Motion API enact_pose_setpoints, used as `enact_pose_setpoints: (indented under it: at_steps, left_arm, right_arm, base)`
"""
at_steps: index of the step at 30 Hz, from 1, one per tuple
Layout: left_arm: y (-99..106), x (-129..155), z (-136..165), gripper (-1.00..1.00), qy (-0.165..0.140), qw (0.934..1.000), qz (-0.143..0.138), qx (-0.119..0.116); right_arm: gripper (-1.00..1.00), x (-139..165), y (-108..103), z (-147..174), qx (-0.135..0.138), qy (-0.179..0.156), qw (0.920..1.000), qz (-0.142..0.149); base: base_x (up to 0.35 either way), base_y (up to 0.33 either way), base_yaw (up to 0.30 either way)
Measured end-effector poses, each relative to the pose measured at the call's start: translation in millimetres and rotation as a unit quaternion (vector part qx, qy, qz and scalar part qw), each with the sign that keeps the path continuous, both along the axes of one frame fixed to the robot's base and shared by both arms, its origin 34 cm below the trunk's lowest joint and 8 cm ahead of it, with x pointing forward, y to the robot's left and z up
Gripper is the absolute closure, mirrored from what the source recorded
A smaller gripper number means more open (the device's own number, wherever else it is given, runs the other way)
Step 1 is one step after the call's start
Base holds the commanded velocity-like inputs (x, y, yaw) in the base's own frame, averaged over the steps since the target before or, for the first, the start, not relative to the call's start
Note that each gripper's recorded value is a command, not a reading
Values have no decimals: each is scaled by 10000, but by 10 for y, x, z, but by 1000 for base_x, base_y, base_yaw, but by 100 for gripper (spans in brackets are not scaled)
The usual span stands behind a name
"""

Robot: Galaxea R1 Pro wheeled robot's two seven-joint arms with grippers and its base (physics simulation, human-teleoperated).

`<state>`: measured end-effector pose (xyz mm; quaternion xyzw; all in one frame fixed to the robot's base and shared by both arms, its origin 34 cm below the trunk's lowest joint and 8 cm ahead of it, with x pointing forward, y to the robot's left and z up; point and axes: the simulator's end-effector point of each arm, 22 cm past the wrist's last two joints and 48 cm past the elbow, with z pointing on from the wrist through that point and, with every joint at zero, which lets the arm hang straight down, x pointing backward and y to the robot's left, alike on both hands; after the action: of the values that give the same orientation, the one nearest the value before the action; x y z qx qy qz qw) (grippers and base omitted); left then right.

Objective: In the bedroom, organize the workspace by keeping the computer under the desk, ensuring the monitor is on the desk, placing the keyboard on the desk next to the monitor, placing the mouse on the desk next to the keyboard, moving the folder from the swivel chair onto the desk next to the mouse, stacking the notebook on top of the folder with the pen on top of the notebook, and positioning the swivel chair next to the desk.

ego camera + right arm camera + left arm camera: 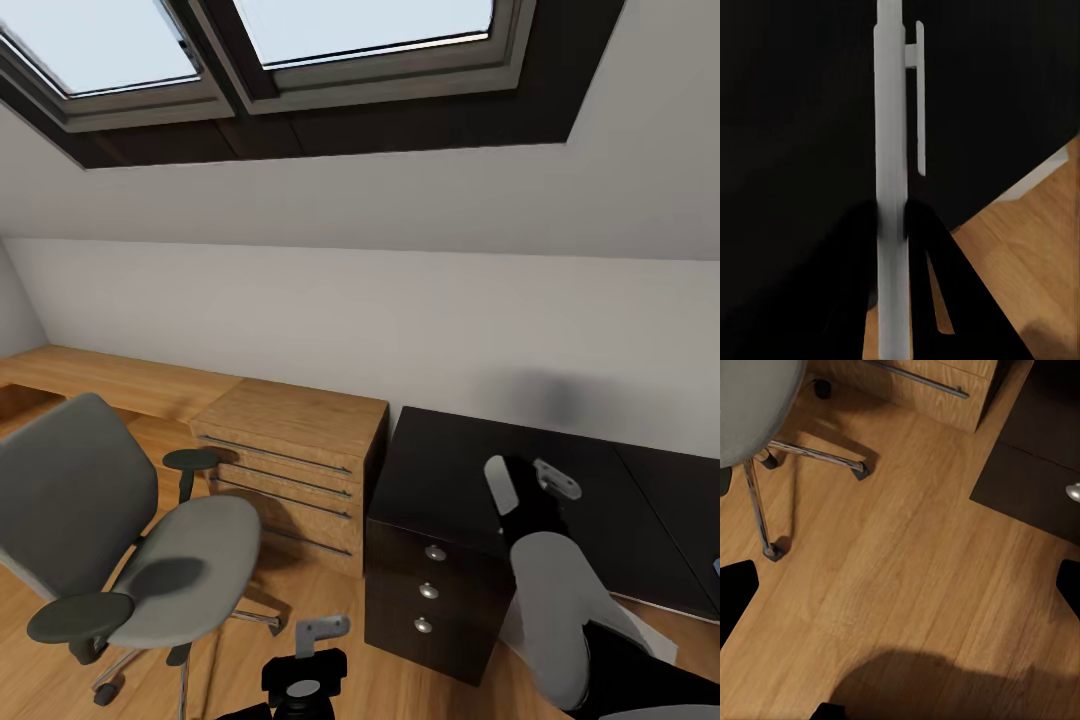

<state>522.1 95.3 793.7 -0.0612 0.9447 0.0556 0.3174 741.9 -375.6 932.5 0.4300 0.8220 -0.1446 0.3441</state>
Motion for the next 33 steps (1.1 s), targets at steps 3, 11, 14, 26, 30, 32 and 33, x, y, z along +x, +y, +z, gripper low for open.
enact_pose_setpoints:
  at_steps: [3, 11, 14, 26, 30, 32, 33]
  left_arm:
    - [0, 0, 0, -100, 0, 10000, 0, 1]
    - [6, -1, 1, -100, 0, 10000, 6, 13]
    - [13, 0, 2, -100, -1, 10000, 12, 28]
    - [65, 12, -21, -100, 7, 10000, 54, 84]
    - [127, 16, -60, -100, 27, 9999, 85, 141]
    - [208, 25, -147, -100, 63, 9997, 98, 223]
    - [273, 46, -268, -100, 103, 9996, 49, 243]
  right_arm:
    - [100, 29, -96, 16, -39, 5, 9999, 134]
    - [100, 219, -445, 60, 364, -96, 9920, 1201]
    - [100, 166, -541, 24, 671, 98, 9837, 1663]
    - [100, 216, -914, 73, -69, -544, 9892, 1360]
    - [100, 208, -1033, 142, -485, -528, 9878, 1381]
    - [100, 196, -1073, 155, -625, -466, 9871, 1402]
    - [100, 181, -1086, 143, -675, -394, 9866, 1429]
  base:
    - [0, 0, 0]
    - [0, 0, 0]
    - [0, 0, 0]
    - [0, 0, 0]
    - [0, 0, 0]
    - [0, 0, 0]
    - [0, 0, 0]
